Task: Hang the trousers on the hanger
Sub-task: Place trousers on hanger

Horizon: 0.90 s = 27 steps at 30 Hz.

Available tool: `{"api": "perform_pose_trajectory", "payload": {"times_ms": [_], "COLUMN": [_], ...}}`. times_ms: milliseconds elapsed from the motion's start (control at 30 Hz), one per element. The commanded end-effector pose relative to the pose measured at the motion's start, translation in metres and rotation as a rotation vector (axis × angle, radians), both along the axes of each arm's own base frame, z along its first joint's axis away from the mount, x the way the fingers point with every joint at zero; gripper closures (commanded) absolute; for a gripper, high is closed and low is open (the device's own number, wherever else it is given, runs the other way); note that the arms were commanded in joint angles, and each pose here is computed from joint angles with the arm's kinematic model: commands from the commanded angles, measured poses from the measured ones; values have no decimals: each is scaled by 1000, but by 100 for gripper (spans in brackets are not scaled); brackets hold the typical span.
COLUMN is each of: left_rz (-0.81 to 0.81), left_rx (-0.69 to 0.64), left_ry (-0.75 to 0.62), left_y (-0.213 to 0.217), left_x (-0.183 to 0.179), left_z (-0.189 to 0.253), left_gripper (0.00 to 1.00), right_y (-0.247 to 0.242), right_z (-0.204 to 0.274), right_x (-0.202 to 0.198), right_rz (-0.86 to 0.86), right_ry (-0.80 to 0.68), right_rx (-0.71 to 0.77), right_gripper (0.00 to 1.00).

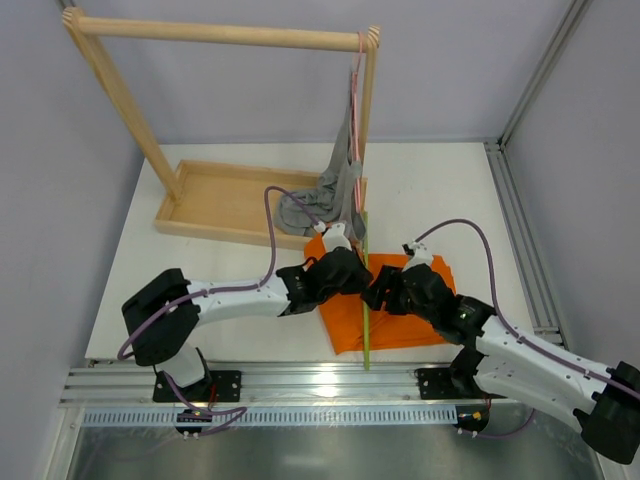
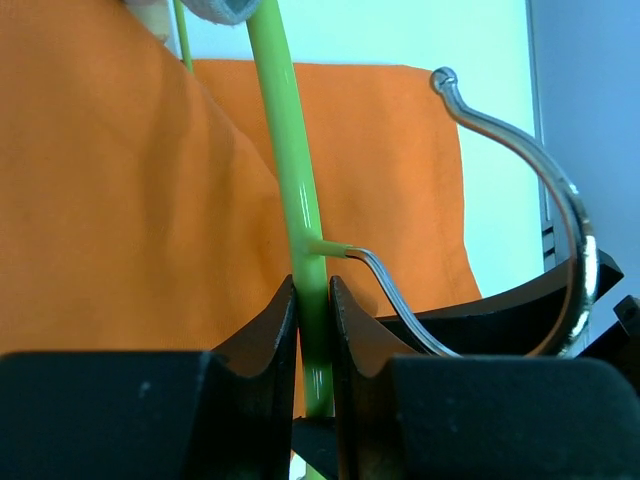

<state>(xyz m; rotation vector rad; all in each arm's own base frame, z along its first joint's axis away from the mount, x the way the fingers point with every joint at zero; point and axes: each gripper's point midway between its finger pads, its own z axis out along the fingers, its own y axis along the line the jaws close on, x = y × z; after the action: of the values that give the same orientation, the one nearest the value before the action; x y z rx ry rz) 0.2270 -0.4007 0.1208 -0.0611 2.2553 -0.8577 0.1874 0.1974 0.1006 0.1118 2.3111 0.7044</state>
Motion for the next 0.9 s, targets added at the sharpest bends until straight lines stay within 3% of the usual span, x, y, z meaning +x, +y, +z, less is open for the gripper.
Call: {"api": "perform_pose_trajectory", "payload": {"times_ms": [0, 200, 433, 633, 867], "left_rz": [-37, -28, -27, -26, -11], "left_rx": [52, 51, 81, 71, 63], "left_ry": [-13, -11, 3, 13, 16], "left_y": [11, 11, 8, 5, 3], "left_x": [-14, -13, -12, -12, -10], "left_z": [5, 4, -2, -4, -3], "left_gripper": [100, 100, 100, 100, 100], "right_y": [-55, -65, -83, -59, -17], "right_z": [-19, 14, 21, 8, -9], "right_x": [14, 3, 14, 43, 45], "right_rz": [-175, -211, -288, -160, 36], "right_ry": [-65, -94, -97, -95, -38], "right_rx": [-152, -83, -200, -137, -54], "right_gripper": [35, 34, 31, 30, 30]}}
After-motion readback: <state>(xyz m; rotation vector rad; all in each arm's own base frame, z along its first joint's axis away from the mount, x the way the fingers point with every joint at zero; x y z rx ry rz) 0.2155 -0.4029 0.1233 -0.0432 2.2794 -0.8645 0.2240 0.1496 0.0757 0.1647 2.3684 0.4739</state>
